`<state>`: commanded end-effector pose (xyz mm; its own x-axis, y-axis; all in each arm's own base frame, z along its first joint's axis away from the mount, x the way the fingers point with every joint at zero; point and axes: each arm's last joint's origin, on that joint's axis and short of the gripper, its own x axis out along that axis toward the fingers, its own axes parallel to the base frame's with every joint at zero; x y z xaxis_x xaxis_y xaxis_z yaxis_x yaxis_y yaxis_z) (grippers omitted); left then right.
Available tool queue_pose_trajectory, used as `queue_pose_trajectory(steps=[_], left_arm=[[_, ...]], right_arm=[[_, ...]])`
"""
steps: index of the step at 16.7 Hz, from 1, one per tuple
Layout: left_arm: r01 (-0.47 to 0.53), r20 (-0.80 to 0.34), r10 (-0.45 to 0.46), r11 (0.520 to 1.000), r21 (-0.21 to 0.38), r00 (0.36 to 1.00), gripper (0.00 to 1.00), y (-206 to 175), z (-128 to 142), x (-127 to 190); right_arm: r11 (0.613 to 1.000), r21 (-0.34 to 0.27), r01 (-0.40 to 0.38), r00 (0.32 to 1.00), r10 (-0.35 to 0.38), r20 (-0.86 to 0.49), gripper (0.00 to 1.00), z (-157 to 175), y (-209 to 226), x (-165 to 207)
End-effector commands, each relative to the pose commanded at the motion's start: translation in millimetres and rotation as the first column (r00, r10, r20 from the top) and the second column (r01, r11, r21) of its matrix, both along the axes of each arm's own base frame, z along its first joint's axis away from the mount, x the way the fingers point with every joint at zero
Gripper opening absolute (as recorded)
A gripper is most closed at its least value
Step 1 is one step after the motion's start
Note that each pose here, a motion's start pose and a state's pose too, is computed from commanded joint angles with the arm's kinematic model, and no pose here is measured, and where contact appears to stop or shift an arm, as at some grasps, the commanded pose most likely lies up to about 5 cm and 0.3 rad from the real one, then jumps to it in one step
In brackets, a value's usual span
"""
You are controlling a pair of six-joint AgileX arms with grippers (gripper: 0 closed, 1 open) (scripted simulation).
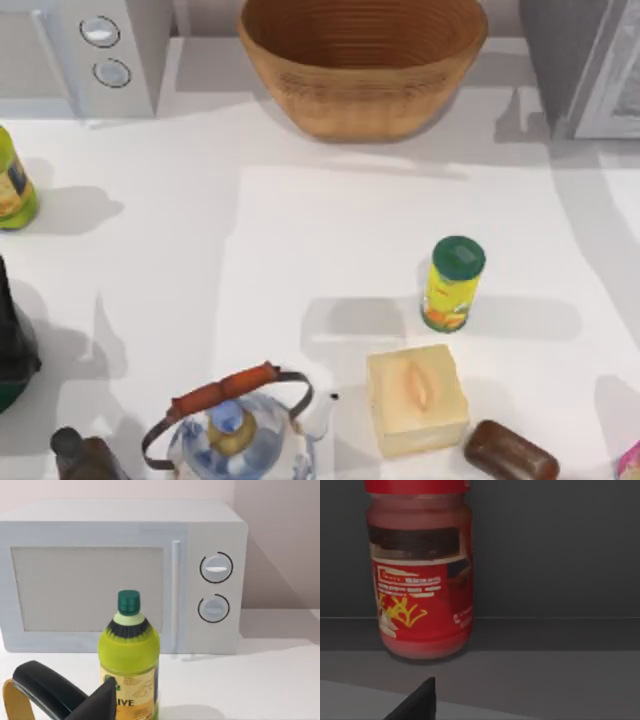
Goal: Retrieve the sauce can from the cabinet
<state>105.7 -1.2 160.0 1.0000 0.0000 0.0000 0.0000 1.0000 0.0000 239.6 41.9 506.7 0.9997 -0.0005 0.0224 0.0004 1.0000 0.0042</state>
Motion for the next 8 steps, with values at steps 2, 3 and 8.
queue_pose_trajectory(steps=[2, 3, 8], left_arm=[[0.000, 0.000, 0.000, 1.000, 0.000, 1.000, 1.00, 0.0, 0.0, 0.0], [0.000, 0.000, 0.000, 1.000, 0.000, 1.000, 1.00, 0.0, 0.0, 0.0], [0.000, 0.000, 0.000, 1.000, 0.000, 1.000, 1.00, 0.0, 0.0, 0.0]], right_arm=[[1.000, -0.003, 0.000, 1.000, 0.000, -0.016, 1.00, 2.9, 4.0, 12.3], [1.000, -0.004, 0.000, 1.000, 0.000, -0.021, 1.00, 3.2, 5.1, 15.5], [1.000, -0.004, 0.003, 1.000, -0.003, -0.021, 1.00, 3.1, 4.3, 16.2]])
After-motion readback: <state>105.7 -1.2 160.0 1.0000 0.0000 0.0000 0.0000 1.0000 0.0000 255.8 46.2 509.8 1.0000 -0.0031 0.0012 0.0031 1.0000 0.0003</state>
